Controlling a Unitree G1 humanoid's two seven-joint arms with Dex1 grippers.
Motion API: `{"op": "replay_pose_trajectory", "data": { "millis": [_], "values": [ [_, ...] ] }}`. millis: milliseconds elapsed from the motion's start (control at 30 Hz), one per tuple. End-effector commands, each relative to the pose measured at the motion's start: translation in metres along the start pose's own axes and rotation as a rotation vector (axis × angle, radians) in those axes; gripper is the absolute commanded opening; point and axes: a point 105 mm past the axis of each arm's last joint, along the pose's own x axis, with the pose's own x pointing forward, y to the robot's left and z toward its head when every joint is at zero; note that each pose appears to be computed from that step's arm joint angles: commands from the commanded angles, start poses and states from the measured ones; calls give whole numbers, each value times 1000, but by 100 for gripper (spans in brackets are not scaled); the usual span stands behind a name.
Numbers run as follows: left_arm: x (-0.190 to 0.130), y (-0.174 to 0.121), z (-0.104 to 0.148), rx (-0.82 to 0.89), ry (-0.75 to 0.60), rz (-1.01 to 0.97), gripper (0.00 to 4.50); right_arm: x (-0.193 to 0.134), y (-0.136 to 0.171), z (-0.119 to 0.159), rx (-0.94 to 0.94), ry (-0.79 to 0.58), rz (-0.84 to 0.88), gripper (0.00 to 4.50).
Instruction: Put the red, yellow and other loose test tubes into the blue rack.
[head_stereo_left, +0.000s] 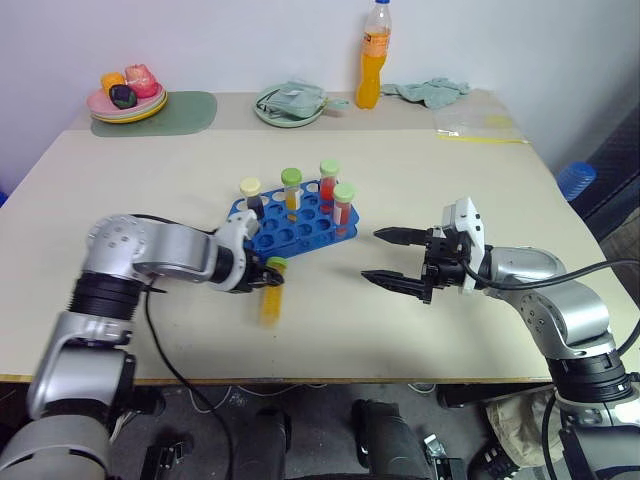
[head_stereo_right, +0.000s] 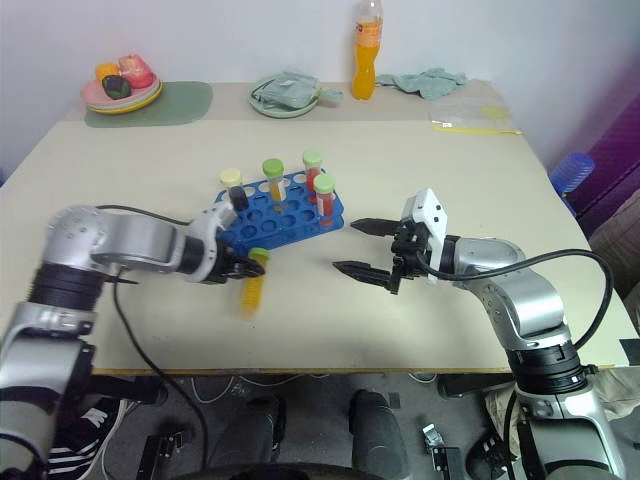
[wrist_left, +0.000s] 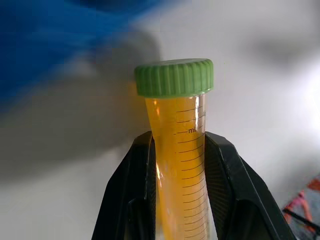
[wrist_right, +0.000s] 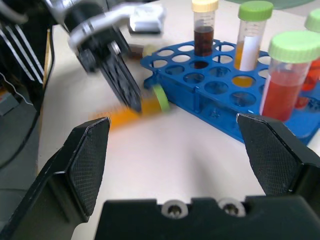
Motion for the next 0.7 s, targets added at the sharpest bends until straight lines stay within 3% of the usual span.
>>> {"op": "replay_pose_trajectory", "data": {
  "millis": [33,367,400,533,700],
  "values": [
    [-16,5,-5,47,18,0,91,-2,0,7,-33,-29,-2,450],
    [-23,26,-20,42,62,89,91,2,-2,7,-40,-39,6,450],
    [-23,27,-19,37,59,90,182,2,-1,9,-42,-40,8,450],
    [-21,26,-17,22,52,82,372,3,0,12,-44,-40,13,450],
    [-19,23,-21,52,97,74,372,4,1,14,-44,-48,7,450]
  ]
}}
